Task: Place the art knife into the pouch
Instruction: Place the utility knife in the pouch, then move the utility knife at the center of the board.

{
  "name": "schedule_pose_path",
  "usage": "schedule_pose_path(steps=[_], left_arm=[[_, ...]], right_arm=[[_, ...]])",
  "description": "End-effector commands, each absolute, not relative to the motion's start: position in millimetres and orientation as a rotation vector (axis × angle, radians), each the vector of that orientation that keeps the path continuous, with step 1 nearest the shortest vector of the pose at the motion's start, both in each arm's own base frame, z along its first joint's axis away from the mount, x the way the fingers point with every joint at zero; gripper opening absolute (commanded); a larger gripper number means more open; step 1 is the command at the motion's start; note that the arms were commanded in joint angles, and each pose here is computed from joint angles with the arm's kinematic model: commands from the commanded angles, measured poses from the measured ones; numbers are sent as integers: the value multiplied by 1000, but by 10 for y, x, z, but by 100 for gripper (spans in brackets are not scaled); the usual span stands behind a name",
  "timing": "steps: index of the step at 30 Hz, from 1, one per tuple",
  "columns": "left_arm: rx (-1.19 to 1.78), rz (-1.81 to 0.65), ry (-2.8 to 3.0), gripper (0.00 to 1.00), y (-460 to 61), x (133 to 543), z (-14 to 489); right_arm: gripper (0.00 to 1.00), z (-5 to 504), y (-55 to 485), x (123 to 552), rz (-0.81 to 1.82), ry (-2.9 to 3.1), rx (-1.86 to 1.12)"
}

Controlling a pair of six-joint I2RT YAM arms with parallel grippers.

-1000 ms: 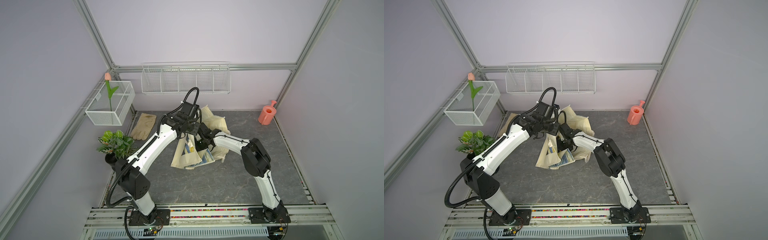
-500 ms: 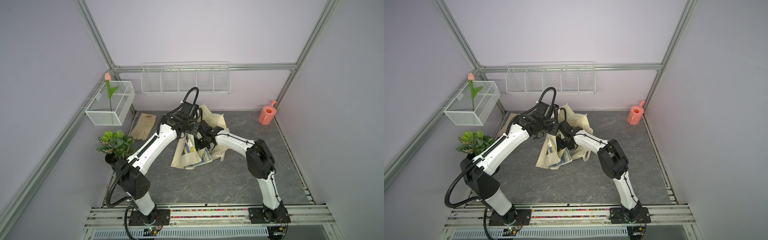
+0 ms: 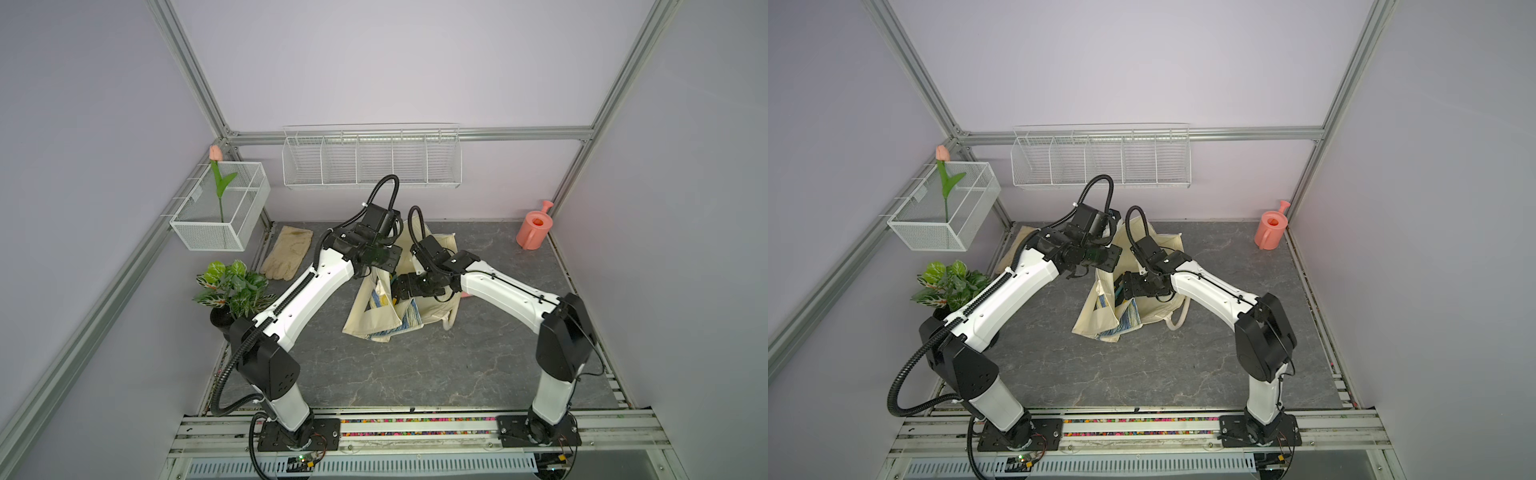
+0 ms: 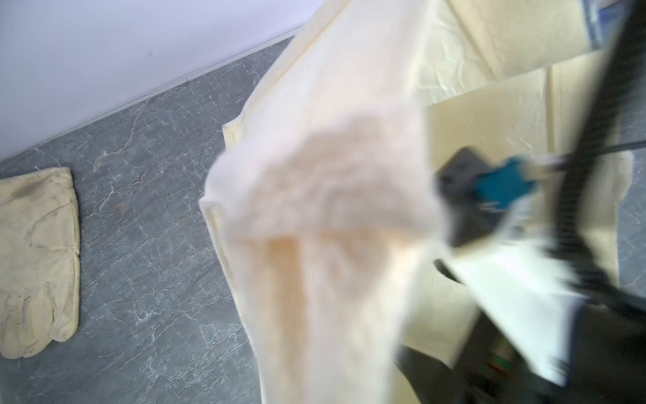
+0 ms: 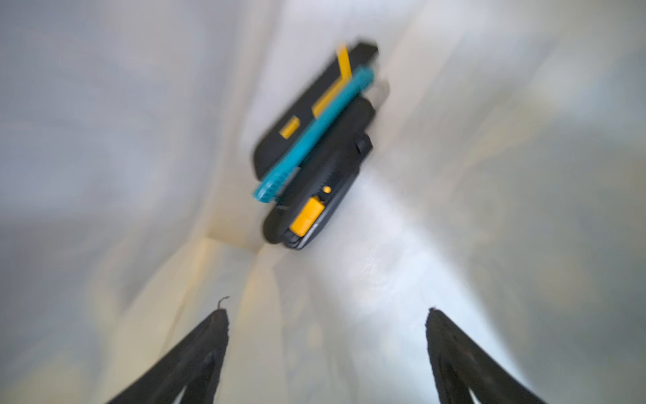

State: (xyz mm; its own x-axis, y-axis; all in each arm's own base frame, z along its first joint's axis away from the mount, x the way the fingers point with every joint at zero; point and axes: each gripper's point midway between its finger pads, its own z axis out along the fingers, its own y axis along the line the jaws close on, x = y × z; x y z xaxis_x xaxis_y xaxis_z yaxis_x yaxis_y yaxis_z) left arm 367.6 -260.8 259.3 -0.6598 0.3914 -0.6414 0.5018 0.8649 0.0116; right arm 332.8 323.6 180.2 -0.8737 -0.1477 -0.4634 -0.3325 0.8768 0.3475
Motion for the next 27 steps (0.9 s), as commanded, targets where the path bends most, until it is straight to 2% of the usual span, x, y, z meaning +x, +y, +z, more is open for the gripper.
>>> schedule_pose_path(steps=[1, 8, 12, 16, 20, 27], left_arm=[[654, -186, 2388, 0, -2583, 3698, 2517], [656, -183, 2393, 0, -2585, 3698, 2497], [655, -183, 2393, 0, -2582, 3698, 2502], [654, -181, 2393, 0, -2577, 3695, 2508], [653, -178, 2391, 0, -2574, 3696, 2513], [651, -180, 2388, 0, -2565, 3689, 2533]], right_arm=[[92, 2170, 3164, 3312, 629, 2509, -367], [92, 2480, 2779, 3248, 565, 2443, -315], [95, 2656, 2280, 3337, 501, 2397, -202], [95, 2617, 1776, 3402, 439, 2411, -74], [96, 2424, 1391, 3452, 392, 2434, 71], [94, 1587, 977, 3564, 300, 2592, 313]])
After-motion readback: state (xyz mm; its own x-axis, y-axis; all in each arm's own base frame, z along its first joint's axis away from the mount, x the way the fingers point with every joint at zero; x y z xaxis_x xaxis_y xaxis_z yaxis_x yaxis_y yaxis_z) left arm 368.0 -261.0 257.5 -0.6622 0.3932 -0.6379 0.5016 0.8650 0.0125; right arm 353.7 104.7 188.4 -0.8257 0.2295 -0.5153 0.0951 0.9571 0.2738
